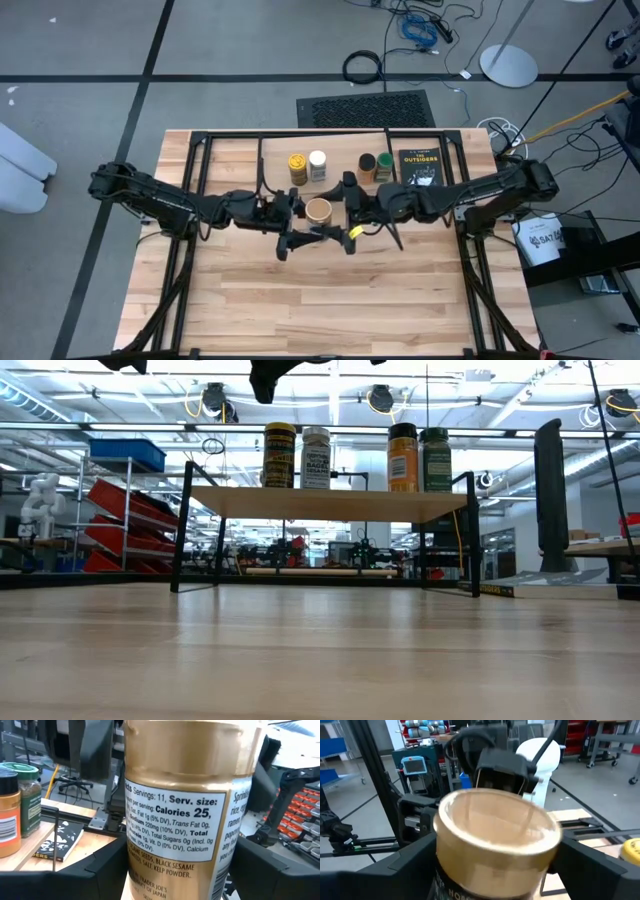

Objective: Shelf spices
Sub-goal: Put the golden seasoning bottle on the shelf

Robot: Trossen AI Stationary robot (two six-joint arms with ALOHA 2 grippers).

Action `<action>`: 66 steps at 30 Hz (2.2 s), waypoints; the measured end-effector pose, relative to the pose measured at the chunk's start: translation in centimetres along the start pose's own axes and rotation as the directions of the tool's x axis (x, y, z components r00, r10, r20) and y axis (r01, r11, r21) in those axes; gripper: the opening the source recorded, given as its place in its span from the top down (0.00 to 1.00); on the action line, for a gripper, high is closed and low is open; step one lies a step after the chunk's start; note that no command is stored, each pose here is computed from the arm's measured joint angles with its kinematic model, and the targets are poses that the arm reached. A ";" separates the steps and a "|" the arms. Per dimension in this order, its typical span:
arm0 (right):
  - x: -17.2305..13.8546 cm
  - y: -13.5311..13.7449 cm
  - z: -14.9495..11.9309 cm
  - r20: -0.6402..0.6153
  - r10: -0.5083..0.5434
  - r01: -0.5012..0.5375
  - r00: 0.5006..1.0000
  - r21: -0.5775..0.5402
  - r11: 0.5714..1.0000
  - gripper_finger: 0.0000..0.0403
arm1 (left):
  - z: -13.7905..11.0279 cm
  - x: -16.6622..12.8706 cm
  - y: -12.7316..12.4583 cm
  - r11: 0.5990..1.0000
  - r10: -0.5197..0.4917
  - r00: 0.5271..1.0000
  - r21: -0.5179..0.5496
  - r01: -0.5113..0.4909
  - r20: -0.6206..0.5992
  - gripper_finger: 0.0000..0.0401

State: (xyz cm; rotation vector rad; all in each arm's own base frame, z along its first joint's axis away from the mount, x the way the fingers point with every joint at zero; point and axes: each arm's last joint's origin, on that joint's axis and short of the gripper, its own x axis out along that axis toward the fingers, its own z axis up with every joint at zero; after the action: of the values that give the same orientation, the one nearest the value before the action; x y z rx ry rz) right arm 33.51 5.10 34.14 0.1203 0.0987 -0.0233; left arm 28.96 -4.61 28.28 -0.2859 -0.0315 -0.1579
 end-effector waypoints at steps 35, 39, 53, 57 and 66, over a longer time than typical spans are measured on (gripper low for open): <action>-9.3 -0.5 4.6 0.007 -0.188 0.186 0.982 -0.172 0.967 0.14 | 3.9 -4.8 -0.6 0.983 0.051 0.999 0.175 -0.048 -0.014 0.29; -9.9 0.0 4.5 -0.010 -0.172 0.168 0.985 -0.161 0.973 0.14 | 5.7 -7.8 -0.1 0.960 0.164 0.986 0.230 -0.161 0.008 0.29; -10.1 0.5 3.6 -0.092 -0.147 0.130 0.985 -0.169 0.977 0.14 | 5.8 -12.0 4.2 0.802 0.554 0.827 0.326 -0.501 -0.091 0.29; -10.3 1.0 3.2 -0.127 -0.129 0.108 0.983 -0.161 0.981 0.14 | 5.0 -12.3 5.0 0.784 0.586 0.804 0.322 -0.530 -0.104 0.29; -10.3 1.3 3.2 -0.129 -0.119 0.095 0.984 -0.183 0.978 0.14 | 3.2 -12.3 6.5 0.808 0.560 0.828 0.232 -0.541 -0.023 0.29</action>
State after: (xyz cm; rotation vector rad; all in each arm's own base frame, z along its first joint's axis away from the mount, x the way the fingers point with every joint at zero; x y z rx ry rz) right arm 23.57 6.15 38.46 -0.0612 0.2465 -0.1139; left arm 17.85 4.32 28.83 -0.0590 0.1258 0.4166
